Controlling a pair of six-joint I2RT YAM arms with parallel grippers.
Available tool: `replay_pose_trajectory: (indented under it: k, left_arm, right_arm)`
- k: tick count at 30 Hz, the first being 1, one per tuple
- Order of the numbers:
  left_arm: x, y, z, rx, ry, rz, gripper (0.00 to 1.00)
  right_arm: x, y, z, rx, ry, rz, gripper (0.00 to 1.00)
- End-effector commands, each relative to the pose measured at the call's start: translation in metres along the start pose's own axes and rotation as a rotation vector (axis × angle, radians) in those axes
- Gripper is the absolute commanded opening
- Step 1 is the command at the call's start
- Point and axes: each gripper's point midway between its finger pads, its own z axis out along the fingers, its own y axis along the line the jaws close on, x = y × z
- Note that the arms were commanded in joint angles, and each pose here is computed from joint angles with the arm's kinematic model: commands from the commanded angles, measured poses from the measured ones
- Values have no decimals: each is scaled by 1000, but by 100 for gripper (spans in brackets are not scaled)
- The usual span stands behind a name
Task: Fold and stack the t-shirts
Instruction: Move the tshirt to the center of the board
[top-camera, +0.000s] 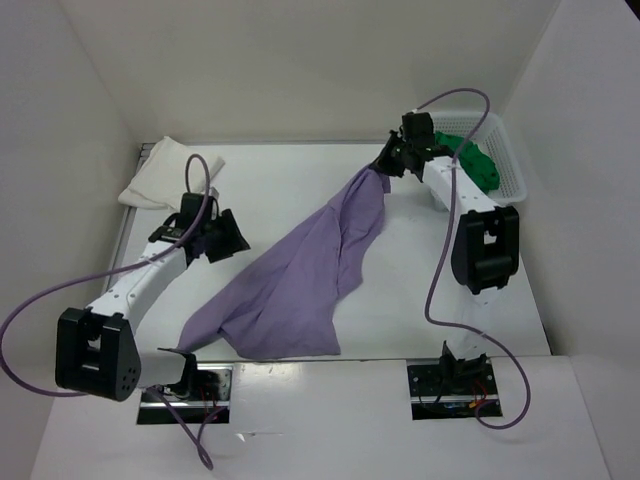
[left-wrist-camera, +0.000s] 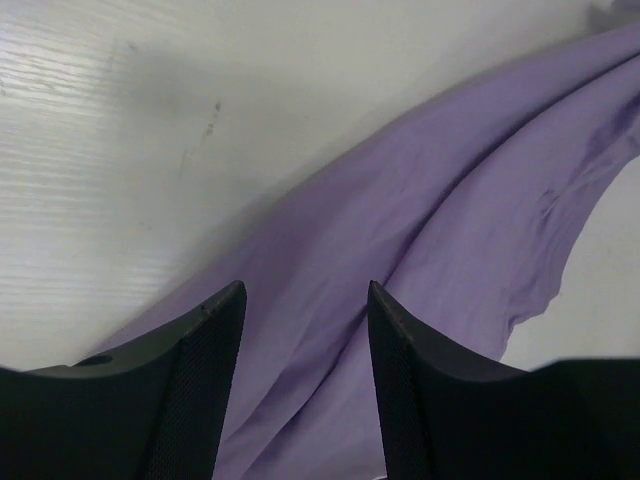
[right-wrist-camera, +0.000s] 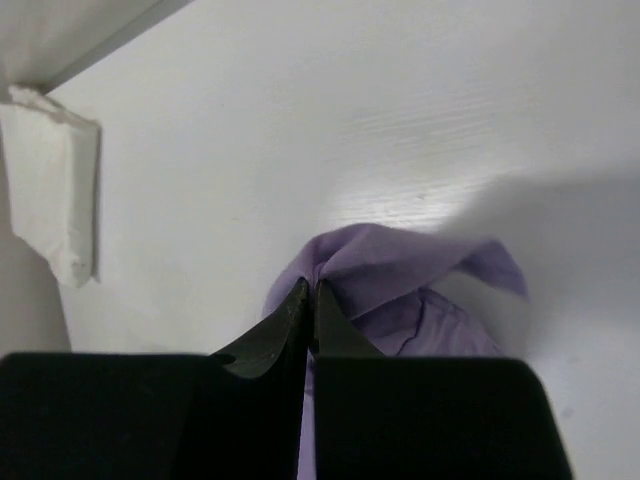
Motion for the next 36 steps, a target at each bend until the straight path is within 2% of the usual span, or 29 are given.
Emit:
replay_pose_trajectory:
  k: [1,5,9,11,12,13,16,18,20,22,23,24,27,30,32,33,34,35,36]
  left_arm:
    - [18,-8,5,-26,56,91,59]
    - [83,-17,30,-60,247,216,61]
    - [116,-25,41,-55,349,274,60]
    - [127,-27,47,-44,386,295,55]
    - [128,-35,49,-8,389,310,45]
    - [130,-33,54,-15,398,309,39]
    - [113,-44,65,-14,345,327,19]
    - [79,-68,77,12,253,342,14]
    - [40,-76,89,5,185,323,11]
    - [11,-71,106,-44,167,342,10]
    - [-27,-92,104,-11,93,338,10]
    - [-46,-77,114,-53,90,313,10]
    - [-103,-76,112,-28,16,231,10]
    - [-121,-94,96,6,-35,239,14]
    - [-105,-102,87,22,-24,276,20]
    - [-86,-121,71,63,-19,331,22]
    - [-49,-112,74,49,51,371,25]
    - [-27,-118,59,68,72,404,32]
    - [14,-132,54,92,121,480,38]
  right_arm:
    - [-29,-4,-42,58,-155,-44,3]
    - [10,-62,-45,229,-108,-18,3]
    - [2,-84,-67,268,-160,11,3]
    - [1,-89,-70,276,-165,18,3]
    - [1,-89,-70,276,-163,9,3]
    - [-1,-86,-65,262,-155,9,3]
    - [-5,-80,-46,237,-113,2,6]
    - [-16,-64,-48,189,-118,-3,6]
    - [-26,-46,-55,149,-142,-17,1]
    - [-30,-38,-65,178,-156,-50,1]
    - [-32,-37,-73,186,-167,-51,1]
    - [-22,-44,-74,198,-148,-48,1]
    - [-4,-50,-92,197,-149,-22,1]
    - [39,-81,-84,244,-67,4,1]
    - [45,-90,-78,276,-48,7,1]
    - [49,-98,-71,301,-34,10,1]
    - [48,-100,-70,313,-31,1,1]
    - [47,-101,-67,315,-29,1,1]
    - [43,-97,-68,308,-39,0,1]
